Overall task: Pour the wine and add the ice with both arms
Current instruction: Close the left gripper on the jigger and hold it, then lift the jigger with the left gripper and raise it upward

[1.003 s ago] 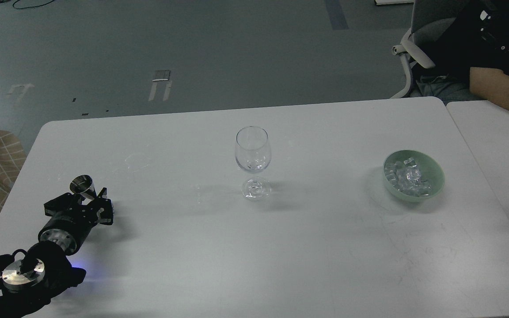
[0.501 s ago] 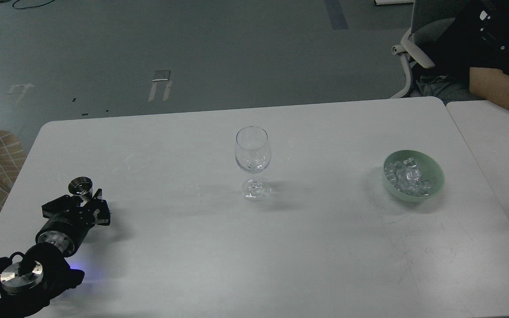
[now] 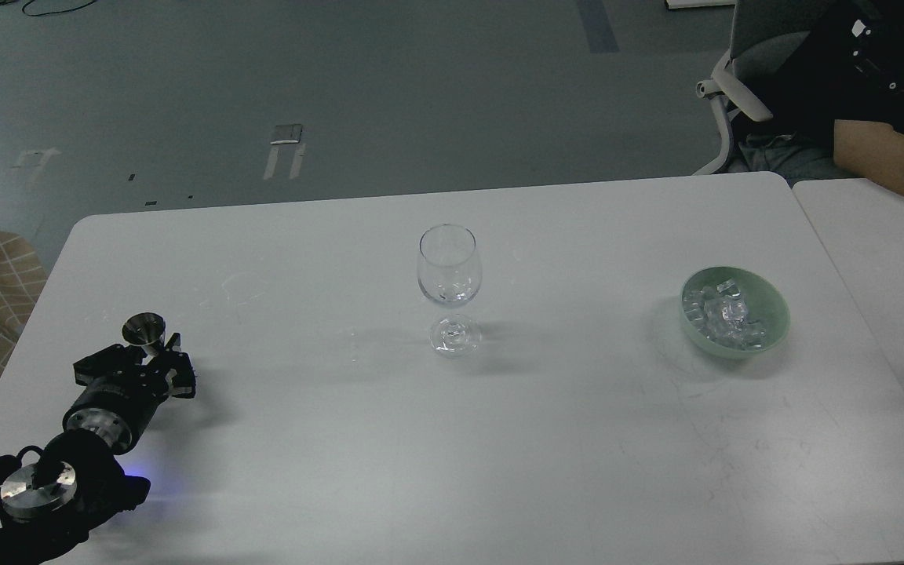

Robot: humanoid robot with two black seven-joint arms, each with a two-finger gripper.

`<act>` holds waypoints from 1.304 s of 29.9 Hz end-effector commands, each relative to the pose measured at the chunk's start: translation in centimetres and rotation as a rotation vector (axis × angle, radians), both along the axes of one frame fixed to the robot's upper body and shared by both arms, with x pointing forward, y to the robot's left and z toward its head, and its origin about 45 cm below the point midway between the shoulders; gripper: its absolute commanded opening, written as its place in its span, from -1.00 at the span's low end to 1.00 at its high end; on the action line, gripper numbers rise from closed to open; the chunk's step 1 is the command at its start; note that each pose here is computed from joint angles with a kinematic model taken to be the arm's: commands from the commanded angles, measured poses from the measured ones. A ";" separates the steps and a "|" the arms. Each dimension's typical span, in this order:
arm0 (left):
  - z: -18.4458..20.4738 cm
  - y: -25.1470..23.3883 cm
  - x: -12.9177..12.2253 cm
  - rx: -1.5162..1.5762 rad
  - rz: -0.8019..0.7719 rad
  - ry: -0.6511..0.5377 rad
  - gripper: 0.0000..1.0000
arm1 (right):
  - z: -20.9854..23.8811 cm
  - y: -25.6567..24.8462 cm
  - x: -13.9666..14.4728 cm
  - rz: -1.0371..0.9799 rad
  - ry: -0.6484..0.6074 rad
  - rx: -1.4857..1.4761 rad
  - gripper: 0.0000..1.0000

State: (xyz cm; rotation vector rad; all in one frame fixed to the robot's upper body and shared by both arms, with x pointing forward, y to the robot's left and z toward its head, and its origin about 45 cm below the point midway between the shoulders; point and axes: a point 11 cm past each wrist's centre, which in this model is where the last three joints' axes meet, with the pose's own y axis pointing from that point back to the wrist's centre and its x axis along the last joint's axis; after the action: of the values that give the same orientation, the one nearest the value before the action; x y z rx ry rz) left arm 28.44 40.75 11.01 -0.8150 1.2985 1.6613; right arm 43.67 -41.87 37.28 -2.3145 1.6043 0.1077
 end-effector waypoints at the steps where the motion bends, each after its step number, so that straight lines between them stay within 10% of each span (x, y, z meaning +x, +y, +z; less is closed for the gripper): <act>1: 0.2 0.0 0.2 -0.004 0.004 -0.009 -0.45 | 0.0 0.0 0.0 0.000 0.001 -0.002 1.00; 39: 0.4 -0.1 0.4 -0.011 0.004 -0.015 -0.63 | 0.1 0.0 0.0 0.000 -0.002 -0.001 1.00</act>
State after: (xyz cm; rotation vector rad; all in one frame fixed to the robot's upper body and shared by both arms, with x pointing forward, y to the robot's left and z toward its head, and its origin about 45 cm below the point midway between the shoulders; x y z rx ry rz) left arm 28.79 40.57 11.40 -0.8346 1.2982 1.6491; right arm 43.68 -41.88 37.36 -2.3148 1.6041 0.1057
